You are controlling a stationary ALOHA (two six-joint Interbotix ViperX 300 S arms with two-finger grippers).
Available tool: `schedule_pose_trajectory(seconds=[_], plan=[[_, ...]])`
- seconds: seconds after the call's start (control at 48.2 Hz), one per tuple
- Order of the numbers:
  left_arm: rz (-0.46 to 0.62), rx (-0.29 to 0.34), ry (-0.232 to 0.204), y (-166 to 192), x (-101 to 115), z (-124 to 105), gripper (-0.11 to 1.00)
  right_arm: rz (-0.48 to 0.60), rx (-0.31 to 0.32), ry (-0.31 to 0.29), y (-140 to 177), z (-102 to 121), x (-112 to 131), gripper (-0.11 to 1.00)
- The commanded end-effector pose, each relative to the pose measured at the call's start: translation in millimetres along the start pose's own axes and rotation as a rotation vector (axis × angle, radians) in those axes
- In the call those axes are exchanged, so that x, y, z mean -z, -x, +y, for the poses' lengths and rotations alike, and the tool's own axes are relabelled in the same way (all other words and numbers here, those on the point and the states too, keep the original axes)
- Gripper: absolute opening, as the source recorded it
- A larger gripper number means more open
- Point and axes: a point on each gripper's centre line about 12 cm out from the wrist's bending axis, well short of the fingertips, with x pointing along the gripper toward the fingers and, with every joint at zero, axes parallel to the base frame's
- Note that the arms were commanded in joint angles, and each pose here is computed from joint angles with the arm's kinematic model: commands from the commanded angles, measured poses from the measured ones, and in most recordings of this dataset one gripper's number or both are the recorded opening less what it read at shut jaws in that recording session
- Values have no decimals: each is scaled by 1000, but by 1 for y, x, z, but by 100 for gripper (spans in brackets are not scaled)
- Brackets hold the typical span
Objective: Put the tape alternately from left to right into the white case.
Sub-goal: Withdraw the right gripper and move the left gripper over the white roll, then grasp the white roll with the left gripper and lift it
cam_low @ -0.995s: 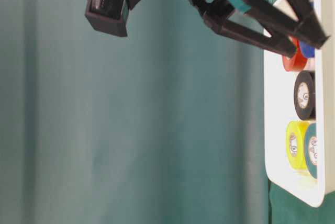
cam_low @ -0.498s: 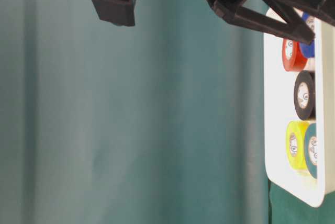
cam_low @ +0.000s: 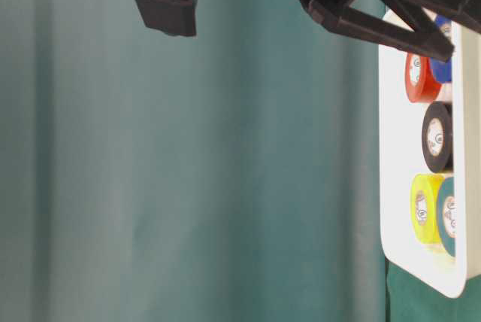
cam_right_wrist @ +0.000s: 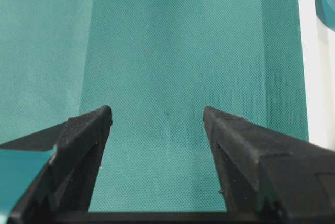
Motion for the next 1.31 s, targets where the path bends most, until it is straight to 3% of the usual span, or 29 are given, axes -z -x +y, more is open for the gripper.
schedule_pose_trajectory(seconds=[0.0,0.456,0.788,1.286], plan=[[-29,10,-1,1,-12,-4,79,-62,-14,0,15,3,-16,78],[32,-4,21,-18,-10,-4,79,-58,-14,1,14,3,-14,78],[146,-31,29,-36,-2,-2,79,-51,-17,1,13,3,-11,78],[165,-35,28,-42,-2,-2,78,-48,-17,2,13,2,-10,78]])
